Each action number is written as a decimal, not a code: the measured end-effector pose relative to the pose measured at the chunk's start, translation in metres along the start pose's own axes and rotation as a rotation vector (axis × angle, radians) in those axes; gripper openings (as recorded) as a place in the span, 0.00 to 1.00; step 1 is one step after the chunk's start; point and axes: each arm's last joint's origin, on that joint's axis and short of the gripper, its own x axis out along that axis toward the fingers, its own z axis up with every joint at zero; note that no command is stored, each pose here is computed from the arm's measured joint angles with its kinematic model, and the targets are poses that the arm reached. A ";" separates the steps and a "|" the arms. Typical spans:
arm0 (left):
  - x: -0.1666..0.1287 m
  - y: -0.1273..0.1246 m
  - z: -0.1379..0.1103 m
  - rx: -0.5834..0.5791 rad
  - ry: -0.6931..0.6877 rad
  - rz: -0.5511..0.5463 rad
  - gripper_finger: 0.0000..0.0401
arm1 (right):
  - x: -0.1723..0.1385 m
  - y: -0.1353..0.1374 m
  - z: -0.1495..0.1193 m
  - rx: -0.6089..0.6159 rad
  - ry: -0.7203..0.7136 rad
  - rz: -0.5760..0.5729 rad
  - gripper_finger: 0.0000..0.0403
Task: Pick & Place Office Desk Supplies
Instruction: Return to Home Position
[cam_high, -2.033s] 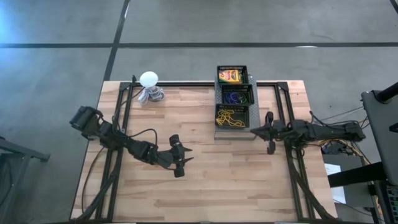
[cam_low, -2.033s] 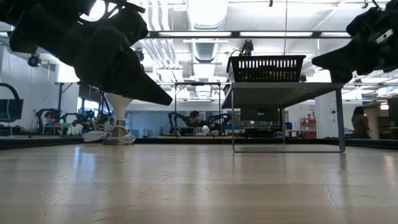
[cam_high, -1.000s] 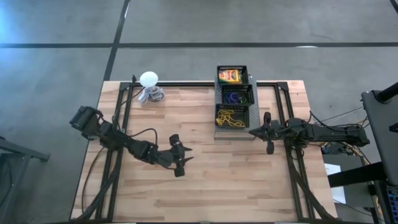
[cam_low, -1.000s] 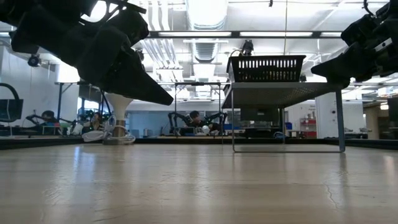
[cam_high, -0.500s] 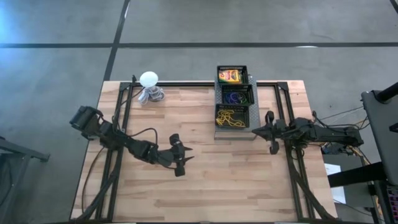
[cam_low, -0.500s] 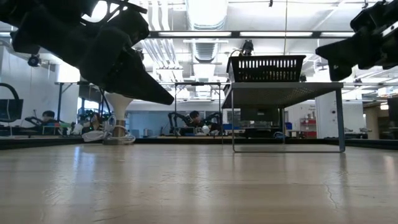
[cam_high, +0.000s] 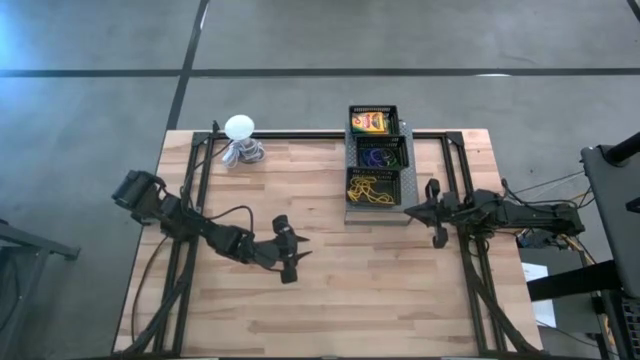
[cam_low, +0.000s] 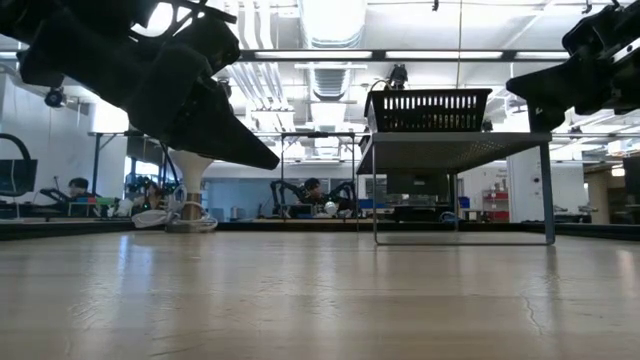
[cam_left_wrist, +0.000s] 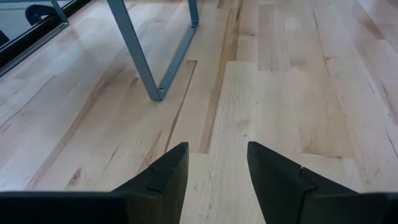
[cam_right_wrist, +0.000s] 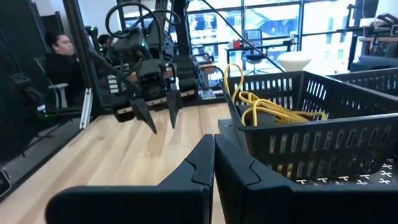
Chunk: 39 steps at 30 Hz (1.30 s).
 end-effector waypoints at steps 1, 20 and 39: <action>0.000 0.000 0.000 0.000 0.000 0.000 0.42 | 0.000 0.000 0.000 0.000 0.001 0.000 0.02; 0.000 -0.001 0.005 -0.018 -0.041 -0.001 0.42 | 0.001 0.000 -0.001 0.000 0.010 -0.001 0.02; -0.050 0.032 -0.024 0.033 0.144 -0.124 0.42 | 0.001 0.000 -0.001 0.000 0.010 -0.001 0.02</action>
